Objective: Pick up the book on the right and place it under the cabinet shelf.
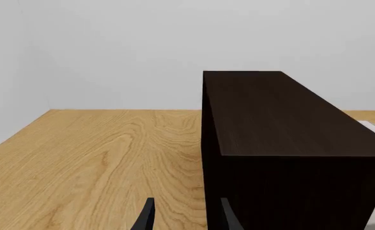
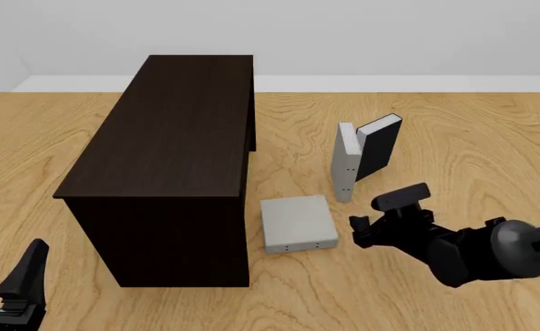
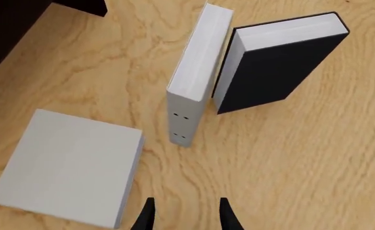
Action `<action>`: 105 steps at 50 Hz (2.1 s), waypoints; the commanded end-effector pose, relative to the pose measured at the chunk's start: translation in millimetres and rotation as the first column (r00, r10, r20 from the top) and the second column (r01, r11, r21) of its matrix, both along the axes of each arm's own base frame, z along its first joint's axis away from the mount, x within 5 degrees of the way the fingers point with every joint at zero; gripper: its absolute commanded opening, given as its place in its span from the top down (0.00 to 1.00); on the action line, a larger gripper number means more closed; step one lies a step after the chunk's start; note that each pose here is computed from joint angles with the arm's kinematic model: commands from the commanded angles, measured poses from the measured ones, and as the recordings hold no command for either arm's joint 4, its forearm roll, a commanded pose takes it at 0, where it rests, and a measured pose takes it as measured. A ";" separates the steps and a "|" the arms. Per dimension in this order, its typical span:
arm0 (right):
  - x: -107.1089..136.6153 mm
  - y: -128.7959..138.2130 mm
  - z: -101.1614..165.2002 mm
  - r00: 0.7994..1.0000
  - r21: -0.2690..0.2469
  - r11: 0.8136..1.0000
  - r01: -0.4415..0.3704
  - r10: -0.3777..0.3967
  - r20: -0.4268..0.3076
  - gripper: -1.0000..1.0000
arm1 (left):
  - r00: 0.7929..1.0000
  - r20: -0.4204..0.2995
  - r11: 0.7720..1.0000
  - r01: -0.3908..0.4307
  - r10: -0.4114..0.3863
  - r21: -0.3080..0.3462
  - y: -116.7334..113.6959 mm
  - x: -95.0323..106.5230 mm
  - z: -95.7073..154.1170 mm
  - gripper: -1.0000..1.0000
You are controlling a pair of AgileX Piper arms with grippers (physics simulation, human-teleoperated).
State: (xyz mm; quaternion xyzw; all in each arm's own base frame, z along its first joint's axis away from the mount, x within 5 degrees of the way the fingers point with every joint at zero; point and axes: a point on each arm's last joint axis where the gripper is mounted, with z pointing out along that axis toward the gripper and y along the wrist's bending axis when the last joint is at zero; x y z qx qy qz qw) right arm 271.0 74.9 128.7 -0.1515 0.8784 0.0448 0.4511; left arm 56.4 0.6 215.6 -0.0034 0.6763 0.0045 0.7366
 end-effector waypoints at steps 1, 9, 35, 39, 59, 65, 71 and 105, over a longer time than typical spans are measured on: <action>8.7 16.0 -7.9 1.000 0.043 0.999 -0.011 0.012 -0.014 0.00 | 1.000 -0.001 1.000 0.002 -0.002 -0.001 -0.1 -0.1 -0.5 0.00; 9.9 23.2 -11.4 0.999 0.041 0.999 -0.032 0.033 -0.020 0.00 | 1.000 -0.002 1.000 0.002 -0.002 -0.002 -0.1 0.4 -1.0 0.00; 13.1 44.3 -19.8 0.995 0.034 0.995 -0.096 0.097 -0.034 0.00 | 1.000 -0.002 1.000 0.002 -0.002 -0.001 -0.1 0.3 -0.8 0.00; 12.7 48.1 -19.9 0.993 0.033 0.994 -0.107 0.109 -0.035 0.00 | 1.000 -0.002 1.000 0.002 -0.002 -0.001 -0.1 0.3 -0.7 0.00; 9.6 66.7 -12.0 0.986 0.039 0.986 -0.164 0.165 -0.024 0.00 | 1.000 -0.002 1.000 0.002 -0.002 -0.001 -0.1 0.1 -0.9 0.00; 9.2 75.2 -7.8 0.982 0.042 0.982 -0.186 0.187 -0.020 0.00 | 1.000 -0.002 1.000 0.002 -0.002 -0.001 -0.1 0.1 -1.3 0.00; 11.0 81.1 -7.2 0.979 0.042 0.979 -0.201 0.201 -0.017 0.00 | 1.000 -0.001 1.000 0.002 -0.002 0.000 -0.1 0.1 -1.3 0.00; 19.8 121.1 -0.9 0.959 0.049 0.958 -0.283 0.284 -0.009 0.00 | 1.000 -0.002 1.000 0.002 -0.002 -0.001 -0.1 0.2 -1.0 0.00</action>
